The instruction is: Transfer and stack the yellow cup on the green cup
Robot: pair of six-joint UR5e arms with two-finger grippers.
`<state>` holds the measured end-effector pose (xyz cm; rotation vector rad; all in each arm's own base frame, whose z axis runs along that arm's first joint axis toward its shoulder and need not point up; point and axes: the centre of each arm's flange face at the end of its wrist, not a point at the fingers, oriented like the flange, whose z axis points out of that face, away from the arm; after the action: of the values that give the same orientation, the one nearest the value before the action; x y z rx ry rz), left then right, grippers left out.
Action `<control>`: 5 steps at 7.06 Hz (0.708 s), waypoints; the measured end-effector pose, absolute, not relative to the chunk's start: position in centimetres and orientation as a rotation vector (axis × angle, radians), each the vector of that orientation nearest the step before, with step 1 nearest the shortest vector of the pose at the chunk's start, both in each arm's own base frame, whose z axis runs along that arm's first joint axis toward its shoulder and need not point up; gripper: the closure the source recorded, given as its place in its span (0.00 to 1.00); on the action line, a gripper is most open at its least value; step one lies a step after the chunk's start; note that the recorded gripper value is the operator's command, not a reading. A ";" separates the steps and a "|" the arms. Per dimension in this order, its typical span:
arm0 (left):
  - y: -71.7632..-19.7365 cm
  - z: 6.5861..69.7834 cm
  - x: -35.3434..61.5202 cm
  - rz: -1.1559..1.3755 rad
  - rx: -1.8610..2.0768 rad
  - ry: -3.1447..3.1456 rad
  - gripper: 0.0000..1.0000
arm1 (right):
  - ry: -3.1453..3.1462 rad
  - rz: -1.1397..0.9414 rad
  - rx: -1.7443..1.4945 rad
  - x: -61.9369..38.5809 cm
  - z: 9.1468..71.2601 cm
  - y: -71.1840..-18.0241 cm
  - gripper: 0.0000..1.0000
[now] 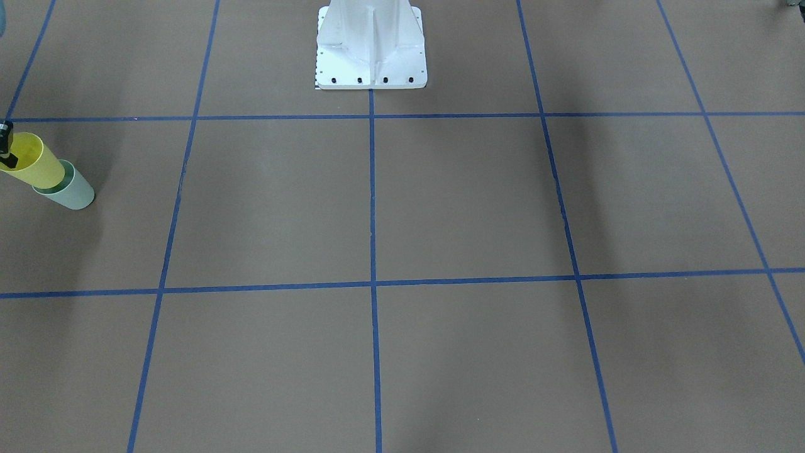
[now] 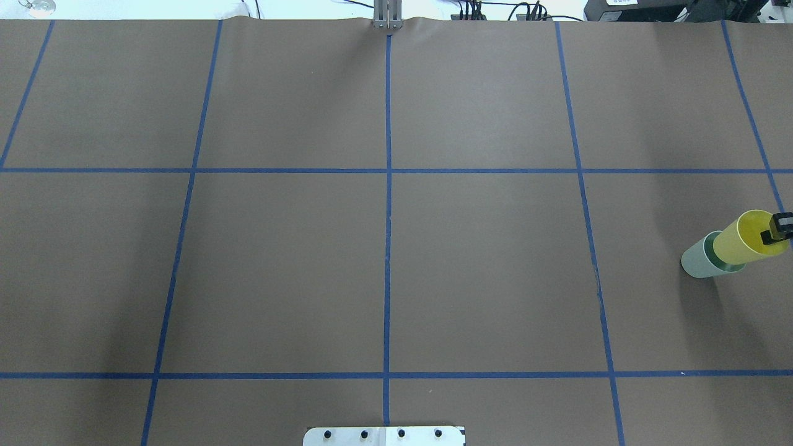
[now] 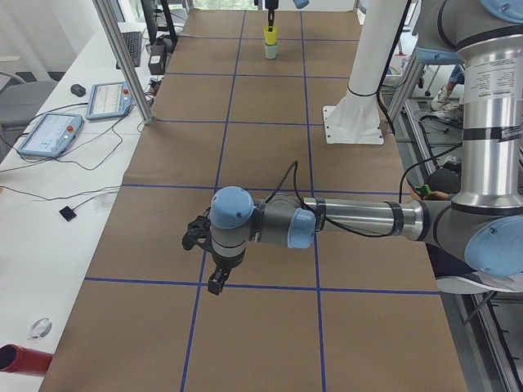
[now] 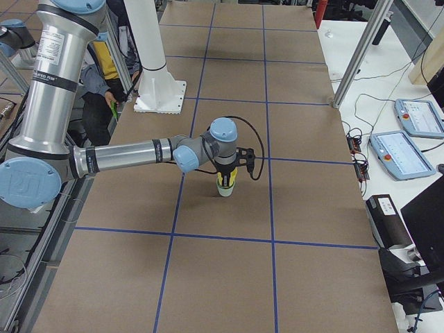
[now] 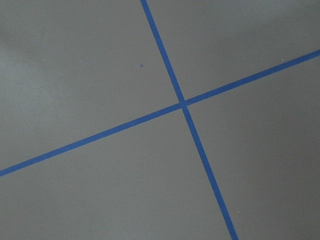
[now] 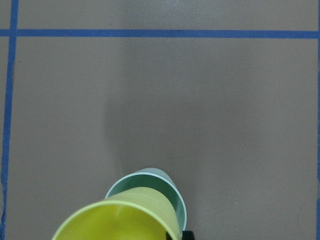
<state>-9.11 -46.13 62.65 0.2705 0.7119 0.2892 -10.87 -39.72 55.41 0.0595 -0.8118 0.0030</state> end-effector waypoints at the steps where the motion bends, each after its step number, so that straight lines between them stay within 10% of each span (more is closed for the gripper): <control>1: -46.1 62.7 -9.1 0.290 0.270 0.712 0.00 | -0.816 0.001 0.060 -11.0 55.7 -39.8 1.00; 5: -46.0 62.8 -9.1 0.289 0.267 0.712 0.00 | -0.822 -0.010 0.058 -11.5 55.8 -39.8 1.00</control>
<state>-9.08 -46.04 62.81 0.2673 0.7121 0.2887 -11.48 -39.76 55.75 0.0582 -0.8216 -0.0102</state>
